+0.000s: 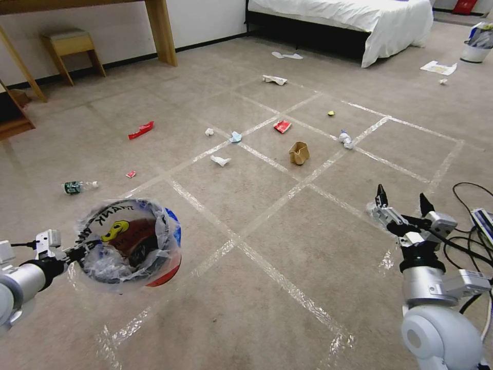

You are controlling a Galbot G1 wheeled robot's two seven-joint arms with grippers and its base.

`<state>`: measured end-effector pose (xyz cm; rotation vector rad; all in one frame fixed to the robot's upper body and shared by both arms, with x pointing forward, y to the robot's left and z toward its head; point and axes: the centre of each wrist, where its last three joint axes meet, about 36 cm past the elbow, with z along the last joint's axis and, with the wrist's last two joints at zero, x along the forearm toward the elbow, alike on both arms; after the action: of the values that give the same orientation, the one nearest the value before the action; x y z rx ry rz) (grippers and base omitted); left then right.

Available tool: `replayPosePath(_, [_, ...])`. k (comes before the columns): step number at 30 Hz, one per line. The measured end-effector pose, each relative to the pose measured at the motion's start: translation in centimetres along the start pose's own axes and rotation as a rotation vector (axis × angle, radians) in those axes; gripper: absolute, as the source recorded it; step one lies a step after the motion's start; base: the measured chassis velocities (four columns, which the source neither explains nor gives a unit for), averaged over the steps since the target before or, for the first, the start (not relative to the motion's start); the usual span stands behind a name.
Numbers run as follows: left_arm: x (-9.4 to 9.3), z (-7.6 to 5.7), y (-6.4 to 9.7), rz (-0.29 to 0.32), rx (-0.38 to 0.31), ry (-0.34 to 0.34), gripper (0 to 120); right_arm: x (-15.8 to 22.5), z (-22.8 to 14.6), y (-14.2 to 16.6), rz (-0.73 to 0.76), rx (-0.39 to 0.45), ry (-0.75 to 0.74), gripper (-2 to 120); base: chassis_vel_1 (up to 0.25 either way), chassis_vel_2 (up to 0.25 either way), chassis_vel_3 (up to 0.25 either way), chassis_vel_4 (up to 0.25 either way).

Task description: Pick up the trash bin and place the garbage on the floor into it.

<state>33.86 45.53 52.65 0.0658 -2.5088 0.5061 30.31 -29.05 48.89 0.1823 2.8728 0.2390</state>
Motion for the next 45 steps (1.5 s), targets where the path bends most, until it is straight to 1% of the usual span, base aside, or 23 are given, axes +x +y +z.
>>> replayPosePath(6, [-0.2, 0.3, -0.2, -0.021, 0.018, 0.020, 0, 0.1, -0.3, -0.2, -0.014, 0.015, -0.012, 100, 0.000, 0.000, 0.000, 0.000])
replayPosePath(12, [-0.3, 0.3, 0.1, -0.040, 0.023, 0.031, 0, -0.5, -0.1, -0.6, -0.023, 0.039, -0.033, 100, 0.000, 0.000, 0.000, 0.000])
replayPosePath(20, [-0.5, 0.6, 0.2, -0.046, 0.036, 0.036, 0, -0.5, 0.2, -0.8, -0.036, 0.042, -0.038, 100, 0.000, 0.000, 0.000, 0.000])
replayPosePath(28, [-0.6, 1.0, 0.7, -0.056, 0.057, 0.035, 0, -0.8, 0.3, -0.9, -0.049, 0.046, -0.044, 100, -0.014, 0.006, 0.005, -0.011])
replayPosePath(34, [-0.7, 1.1, 0.8, -0.057, 0.061, 0.033, 0, -0.8, 0.4, -0.9, -0.055, 0.046, -0.045, 100, -0.122, 0.117, 0.105, -0.112])
replayPosePath(45, [-0.9, 0.8, 0.9, -0.056, 0.062, 0.027, 0, -0.9, 0.6, -0.8, -0.059, 0.040, -0.044, 100, -0.218, 0.208, 0.210, -0.213])
